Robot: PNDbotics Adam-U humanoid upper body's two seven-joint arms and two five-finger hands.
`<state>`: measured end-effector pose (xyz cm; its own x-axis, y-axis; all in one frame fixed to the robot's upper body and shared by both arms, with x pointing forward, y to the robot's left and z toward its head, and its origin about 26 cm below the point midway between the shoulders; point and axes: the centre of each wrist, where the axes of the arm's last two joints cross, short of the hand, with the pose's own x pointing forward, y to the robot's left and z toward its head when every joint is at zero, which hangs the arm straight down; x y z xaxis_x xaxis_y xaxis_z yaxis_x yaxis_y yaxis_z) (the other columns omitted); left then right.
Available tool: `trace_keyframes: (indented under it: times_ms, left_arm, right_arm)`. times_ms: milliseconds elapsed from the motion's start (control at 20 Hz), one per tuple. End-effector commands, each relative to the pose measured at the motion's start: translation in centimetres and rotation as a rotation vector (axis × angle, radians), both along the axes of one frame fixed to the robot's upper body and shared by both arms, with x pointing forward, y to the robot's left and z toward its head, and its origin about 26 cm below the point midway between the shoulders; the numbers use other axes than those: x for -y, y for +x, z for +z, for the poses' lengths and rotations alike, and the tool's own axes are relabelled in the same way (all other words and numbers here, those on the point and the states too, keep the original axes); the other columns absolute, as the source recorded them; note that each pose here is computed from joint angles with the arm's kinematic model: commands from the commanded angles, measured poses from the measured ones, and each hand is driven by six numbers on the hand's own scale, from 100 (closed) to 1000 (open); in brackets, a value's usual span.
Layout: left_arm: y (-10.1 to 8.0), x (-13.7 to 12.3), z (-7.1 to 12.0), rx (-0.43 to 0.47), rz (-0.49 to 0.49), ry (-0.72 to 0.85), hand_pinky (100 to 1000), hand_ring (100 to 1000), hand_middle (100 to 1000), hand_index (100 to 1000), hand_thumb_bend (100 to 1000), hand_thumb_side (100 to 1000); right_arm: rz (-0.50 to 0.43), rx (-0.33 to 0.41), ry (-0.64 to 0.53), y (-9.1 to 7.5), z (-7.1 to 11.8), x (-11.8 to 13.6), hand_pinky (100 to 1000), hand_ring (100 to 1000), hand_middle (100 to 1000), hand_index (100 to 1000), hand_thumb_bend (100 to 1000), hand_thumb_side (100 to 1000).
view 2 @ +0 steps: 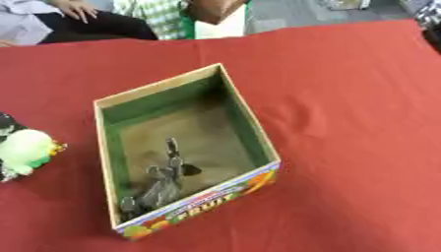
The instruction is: Pick up objects on the table and place them in the box.
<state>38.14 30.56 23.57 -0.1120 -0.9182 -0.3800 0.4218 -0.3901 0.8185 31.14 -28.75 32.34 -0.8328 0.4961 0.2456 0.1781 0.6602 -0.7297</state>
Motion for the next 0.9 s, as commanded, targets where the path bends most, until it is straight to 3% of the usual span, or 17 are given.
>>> trace_keyframes:
  times_ms: [50,600,900]
  left_arm:
    - [-0.6,-0.2,1.8,0.064,0.013,-0.005,386,622,638,814,133,325]
    - [-4.1,1.0,5.9,0.171,-0.064,-0.088,365,583,602,703,100,410]
    - [-6.0,2.2,8.8,0.29,-0.105,-0.124,318,528,549,615,100,290]
  right_arm:
    - [-0.017,0.017,-0.005,-0.3,0.6,0.4,952,917,789,864,100,1000]
    - [-0.03,0.002,-0.006,-0.2,0.3,0.6,953,916,783,860,100,1000]
    - [-0.028,0.005,0.003,-0.2,0.4,0.6,952,916,783,860,100,1000]
